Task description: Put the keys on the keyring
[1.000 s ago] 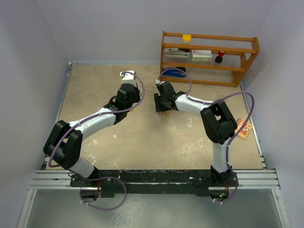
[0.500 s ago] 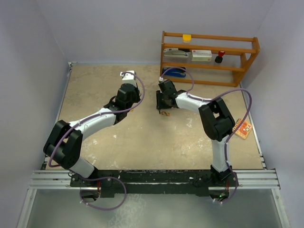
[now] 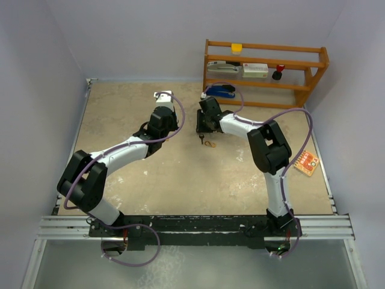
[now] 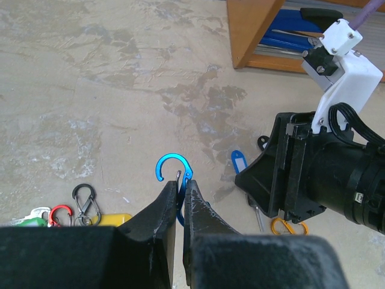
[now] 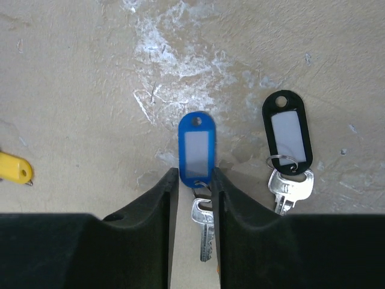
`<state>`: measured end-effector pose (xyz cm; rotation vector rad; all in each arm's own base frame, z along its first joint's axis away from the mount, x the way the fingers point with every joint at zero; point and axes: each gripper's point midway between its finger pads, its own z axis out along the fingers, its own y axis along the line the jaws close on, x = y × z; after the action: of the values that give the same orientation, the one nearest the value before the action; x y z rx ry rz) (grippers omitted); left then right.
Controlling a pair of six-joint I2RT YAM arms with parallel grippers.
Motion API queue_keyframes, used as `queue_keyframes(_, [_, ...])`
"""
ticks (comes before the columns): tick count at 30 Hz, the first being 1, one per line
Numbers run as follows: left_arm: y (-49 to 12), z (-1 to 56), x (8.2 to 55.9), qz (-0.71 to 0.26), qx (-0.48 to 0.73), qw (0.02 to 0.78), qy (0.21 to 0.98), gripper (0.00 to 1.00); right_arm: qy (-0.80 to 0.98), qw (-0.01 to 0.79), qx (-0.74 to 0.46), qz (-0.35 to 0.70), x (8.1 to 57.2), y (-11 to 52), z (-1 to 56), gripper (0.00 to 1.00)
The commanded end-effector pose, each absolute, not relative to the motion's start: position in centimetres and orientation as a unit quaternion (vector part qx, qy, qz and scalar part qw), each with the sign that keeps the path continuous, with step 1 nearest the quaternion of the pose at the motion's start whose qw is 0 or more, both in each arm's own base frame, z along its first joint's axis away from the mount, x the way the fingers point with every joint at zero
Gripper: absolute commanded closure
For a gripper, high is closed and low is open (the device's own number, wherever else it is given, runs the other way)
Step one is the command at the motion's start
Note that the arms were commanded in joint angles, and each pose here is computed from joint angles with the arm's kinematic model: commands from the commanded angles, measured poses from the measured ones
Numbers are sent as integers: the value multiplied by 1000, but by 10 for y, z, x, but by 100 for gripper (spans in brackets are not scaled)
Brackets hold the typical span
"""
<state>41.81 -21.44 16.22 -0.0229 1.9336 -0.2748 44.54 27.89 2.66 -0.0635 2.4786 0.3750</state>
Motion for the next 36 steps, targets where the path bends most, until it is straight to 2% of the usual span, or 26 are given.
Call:
queue_keyframes(1, [-211, 178, 427, -116, -17, 582, 805, 100, 949, 288, -17, 128, 440, 274, 15, 72])
queue_keyframes(6, [-212, 178, 427, -117, -17, 582, 805, 100, 950, 287, -20, 121, 438, 271, 15, 82])
queue_keyframes(30, [-213, 179, 426, -122, -19, 581, 804, 100, 956, 271, -47, 106, 423, 261, 17, 82])
queue_keyframes(36, [-211, 178, 425, -119, -19, 581, 805, 100, 950, 287, -50, 115, 431, 265, 23, 70])
